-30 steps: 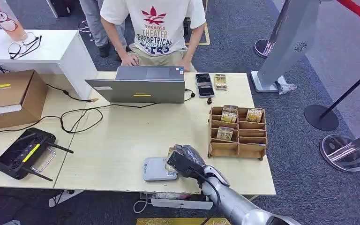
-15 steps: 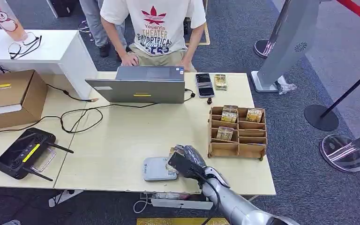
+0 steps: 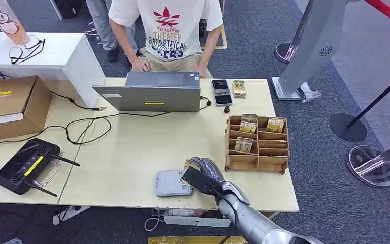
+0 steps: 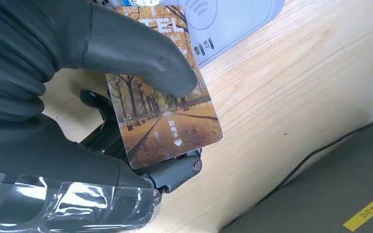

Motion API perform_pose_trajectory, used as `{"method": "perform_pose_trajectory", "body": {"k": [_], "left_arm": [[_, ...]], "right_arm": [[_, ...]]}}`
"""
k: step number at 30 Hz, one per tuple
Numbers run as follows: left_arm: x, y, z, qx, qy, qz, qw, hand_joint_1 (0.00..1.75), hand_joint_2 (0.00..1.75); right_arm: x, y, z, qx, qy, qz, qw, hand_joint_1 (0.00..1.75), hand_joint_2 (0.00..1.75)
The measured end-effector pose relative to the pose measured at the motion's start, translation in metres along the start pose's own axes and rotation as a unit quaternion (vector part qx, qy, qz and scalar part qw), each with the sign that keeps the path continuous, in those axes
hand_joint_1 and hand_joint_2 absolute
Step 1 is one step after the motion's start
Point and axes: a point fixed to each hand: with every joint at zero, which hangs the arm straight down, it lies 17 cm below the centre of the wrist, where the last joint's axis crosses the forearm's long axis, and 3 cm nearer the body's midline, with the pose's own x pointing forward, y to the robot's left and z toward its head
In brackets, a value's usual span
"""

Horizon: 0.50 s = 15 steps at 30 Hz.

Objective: Pass the card to the sensor for recognition and then transmit it.

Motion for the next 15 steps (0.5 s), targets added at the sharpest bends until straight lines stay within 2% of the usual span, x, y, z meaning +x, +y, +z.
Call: {"method": "perform_pose_trajectory", "body": {"k": [8,15], "left_arm": [[0.001,-0.001,0.0,-0.003,-0.001,0.002,1.0,0.0,0.0],[0.0,0.002,-0.001,-0.008,-0.001,0.006,1.0,0.0,0.0]], "right_arm": [[0.023,-0.006,-0.005,-0.008,-0.044,-0.024,0.999,1.75,1.75],[0.051,-0.029,-0.015,-0.029,-0.08,-0.046,0.995,1.75,1.75]]}}
